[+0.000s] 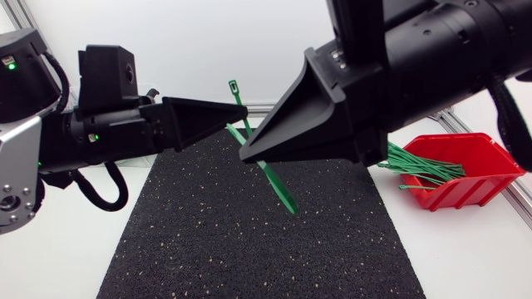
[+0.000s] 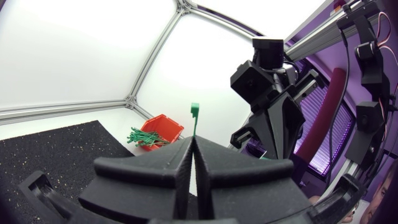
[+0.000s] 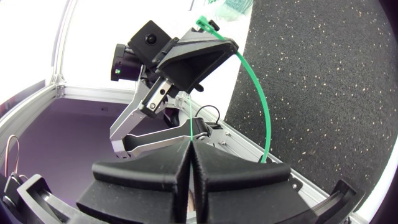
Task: Take a green cable tie from the red box, thread the tail through the head to close it, then place it in the transparent bin on the left.
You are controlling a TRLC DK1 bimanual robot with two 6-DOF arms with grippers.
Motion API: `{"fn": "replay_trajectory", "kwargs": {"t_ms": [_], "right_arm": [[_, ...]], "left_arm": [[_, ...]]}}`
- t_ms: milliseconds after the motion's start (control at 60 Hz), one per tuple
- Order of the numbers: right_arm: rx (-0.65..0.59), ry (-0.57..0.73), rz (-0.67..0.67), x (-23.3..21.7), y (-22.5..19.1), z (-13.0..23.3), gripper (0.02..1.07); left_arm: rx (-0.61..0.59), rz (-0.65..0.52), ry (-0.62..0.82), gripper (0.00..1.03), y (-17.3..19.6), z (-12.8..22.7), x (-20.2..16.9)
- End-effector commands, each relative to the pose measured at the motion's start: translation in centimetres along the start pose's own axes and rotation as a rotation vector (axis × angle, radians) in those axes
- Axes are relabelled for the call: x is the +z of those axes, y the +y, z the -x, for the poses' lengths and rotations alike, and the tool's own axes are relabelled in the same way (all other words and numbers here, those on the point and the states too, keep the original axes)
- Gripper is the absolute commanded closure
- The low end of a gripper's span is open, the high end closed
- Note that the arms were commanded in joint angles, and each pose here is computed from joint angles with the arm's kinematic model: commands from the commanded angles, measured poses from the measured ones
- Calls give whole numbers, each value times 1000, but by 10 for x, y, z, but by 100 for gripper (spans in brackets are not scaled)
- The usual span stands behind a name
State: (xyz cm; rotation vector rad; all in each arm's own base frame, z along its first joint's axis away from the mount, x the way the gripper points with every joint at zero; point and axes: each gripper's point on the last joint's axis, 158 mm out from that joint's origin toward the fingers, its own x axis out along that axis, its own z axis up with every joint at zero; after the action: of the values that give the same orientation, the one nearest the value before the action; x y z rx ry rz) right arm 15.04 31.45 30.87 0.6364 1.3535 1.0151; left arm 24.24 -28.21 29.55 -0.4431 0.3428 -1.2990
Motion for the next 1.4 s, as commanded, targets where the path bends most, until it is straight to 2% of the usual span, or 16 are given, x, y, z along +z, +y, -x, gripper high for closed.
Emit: {"fn": "replay_trajectory", "kwargs": {"t_ms": [0,200,300,633,1100,1383], "right_arm": [[13,-14,-61,-5,7,9,102],[39,-22,-58,-6,17,15,102],[46,-19,-69,-8,23,17,102],[67,-5,-229,-16,38,23,102],[81,8,-299,-17,47,21,101],[78,15,-346,-22,54,31,101]], "left_arm": [[-25,9,-23,100,-18,-2,12],[-20,41,-9,100,-22,-6,-2],[-22,44,-29,100,-28,0,3],[-29,70,-51,100,-40,8,10],[36,159,-24,100,-34,14,-8],[-57,186,11,100,-66,-1,-14]]}}
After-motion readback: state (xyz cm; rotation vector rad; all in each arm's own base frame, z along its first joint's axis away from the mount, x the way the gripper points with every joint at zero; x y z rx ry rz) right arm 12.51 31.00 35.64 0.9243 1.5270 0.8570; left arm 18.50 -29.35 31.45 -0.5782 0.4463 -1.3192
